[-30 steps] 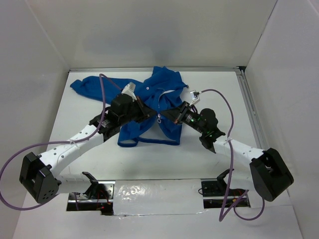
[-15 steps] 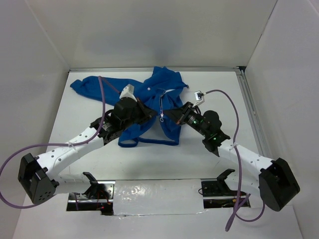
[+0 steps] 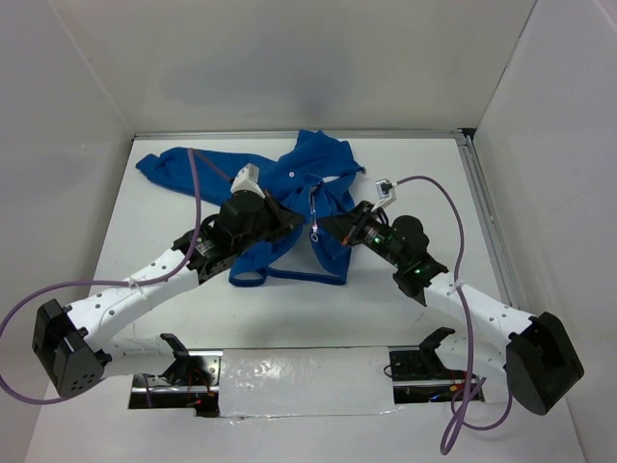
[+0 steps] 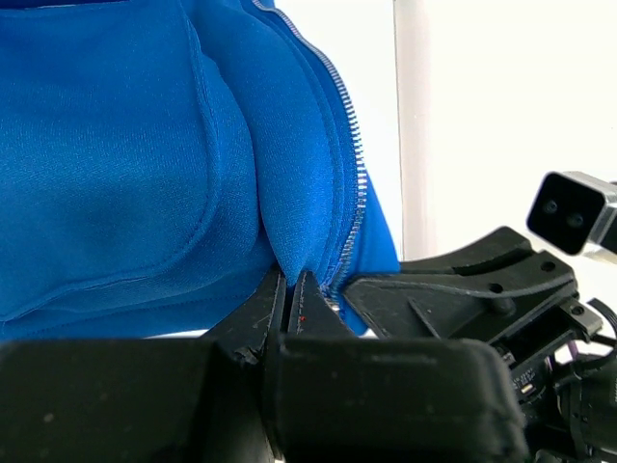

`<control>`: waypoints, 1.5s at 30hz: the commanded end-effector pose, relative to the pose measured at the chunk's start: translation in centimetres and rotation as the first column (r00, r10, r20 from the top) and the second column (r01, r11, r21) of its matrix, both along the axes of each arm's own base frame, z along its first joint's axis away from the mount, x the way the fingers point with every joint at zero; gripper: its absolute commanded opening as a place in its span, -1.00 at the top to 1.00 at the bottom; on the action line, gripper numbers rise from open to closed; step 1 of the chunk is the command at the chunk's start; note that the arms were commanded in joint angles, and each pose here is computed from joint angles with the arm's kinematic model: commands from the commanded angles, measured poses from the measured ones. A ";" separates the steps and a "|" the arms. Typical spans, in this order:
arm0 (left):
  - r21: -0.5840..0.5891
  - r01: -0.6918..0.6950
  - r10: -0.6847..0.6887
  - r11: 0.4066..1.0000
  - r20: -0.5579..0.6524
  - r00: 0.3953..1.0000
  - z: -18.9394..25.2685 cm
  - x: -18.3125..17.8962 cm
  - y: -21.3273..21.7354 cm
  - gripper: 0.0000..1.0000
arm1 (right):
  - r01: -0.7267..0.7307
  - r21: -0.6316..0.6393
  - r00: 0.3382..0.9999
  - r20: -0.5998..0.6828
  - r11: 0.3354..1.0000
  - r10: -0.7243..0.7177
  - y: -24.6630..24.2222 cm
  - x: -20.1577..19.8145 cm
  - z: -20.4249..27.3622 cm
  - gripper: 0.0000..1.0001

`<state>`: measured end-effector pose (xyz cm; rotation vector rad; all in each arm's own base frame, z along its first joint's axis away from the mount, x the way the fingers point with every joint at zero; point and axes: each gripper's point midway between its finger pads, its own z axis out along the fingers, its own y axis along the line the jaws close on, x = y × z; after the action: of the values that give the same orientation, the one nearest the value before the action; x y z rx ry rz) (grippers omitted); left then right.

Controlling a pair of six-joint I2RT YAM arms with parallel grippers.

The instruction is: Zip up the jacket

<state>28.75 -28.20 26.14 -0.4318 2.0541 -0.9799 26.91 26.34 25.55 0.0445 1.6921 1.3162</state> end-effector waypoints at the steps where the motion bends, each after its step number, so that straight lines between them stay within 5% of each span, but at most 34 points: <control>1: -0.095 0.016 -0.006 0.995 0.111 0.994 5.0 -0.1 -0.7 1.00 | -0.025 0.059 0.998 0.065 0.998 0.021 0.6 -0.4 2.1 1.00; 28: -0.056 0.089 -0.083 0.994 0.110 0.990 4.6 -0.5 -2.3 1.00 | 0.031 0.148 0.992 0.117 0.989 -0.048 -0.5 0.5 4.8 1.00; 40: -0.056 0.090 -0.079 0.994 0.172 0.982 6.2 -0.8 -1.5 1.00 | -0.041 -0.039 0.991 0.129 0.998 0.046 0.2 -0.3 2.7 1.00; 45: -0.062 0.110 -0.099 0.992 0.168 0.981 6.2 -1.0 -1.9 1.00 | -0.067 -0.008 0.985 0.159 0.998 0.067 0.4 -1.0 3.5 1.00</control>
<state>28.11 -29.28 27.73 -0.3268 2.0378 -1.0030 26.66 26.49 25.28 -0.0390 1.6947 1.2945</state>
